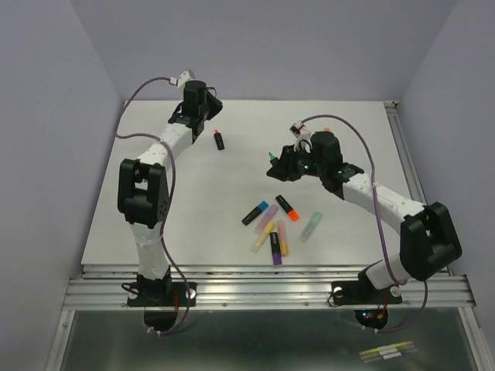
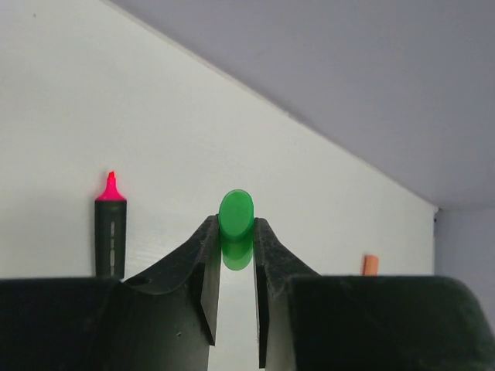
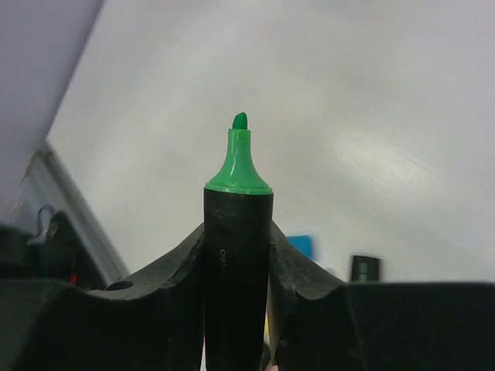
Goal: Open the pen caps
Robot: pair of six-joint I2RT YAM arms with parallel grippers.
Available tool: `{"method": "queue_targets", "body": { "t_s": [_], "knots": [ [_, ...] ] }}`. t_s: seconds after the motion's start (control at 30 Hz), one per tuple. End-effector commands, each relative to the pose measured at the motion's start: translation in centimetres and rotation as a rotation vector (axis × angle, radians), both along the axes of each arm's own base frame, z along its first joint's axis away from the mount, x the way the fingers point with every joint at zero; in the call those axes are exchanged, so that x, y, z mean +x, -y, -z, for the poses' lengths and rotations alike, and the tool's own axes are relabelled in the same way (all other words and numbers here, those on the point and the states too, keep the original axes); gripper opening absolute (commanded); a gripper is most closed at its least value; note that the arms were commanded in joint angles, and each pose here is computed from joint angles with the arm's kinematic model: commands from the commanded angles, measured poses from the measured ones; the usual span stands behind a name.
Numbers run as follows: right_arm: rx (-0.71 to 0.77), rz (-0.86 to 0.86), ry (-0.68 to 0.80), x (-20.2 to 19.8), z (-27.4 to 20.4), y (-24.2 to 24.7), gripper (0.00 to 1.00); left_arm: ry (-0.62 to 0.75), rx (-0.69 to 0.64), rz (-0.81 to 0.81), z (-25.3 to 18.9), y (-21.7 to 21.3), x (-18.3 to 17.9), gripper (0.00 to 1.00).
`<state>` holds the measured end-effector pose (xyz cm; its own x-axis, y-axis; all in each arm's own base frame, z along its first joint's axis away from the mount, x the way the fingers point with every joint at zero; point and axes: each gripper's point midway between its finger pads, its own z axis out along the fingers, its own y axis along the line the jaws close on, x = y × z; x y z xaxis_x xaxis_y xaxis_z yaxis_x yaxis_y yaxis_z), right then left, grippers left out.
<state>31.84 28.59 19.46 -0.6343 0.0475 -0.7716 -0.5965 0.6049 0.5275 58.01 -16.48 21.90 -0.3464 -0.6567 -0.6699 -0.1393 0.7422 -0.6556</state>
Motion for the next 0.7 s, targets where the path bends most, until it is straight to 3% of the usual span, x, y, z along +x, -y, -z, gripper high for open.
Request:
{"method": "queue_targets", "body": {
  "t_s": [0.0, 0.2, 0.3, 0.5, 0.67],
  "knots": [
    [-0.146, 0.382, -0.09, 7.6, 3.2, 7.7, 0.01, -0.058, 0.161, 0.0, -0.8, -0.9, -3.7, 0.0],
    [-0.334, 0.637, -0.106, 14.4, 7.0, 15.4, 0.03, -0.251, 0.3, -0.043, 4.8, -3.7, -5.9, 0.0],
    [-0.386, 0.642, -0.119, 15.6, 8.2, 16.6, 0.03, -0.283, 0.323, -0.029, 6.2, -4.0, -6.3, 0.0],
    [-0.404, 0.654, -0.087, 17.1, 7.9, 16.9, 0.05, -0.296, 0.336, -0.008, 7.0, -3.9, -6.4, 0.0],
    [-0.328, 0.541, -0.094, 17.7, 7.8, 14.2, 0.06, -0.313, 0.321, 0.023, 7.8, -3.4, -6.8, 0.0]
  ]
}}
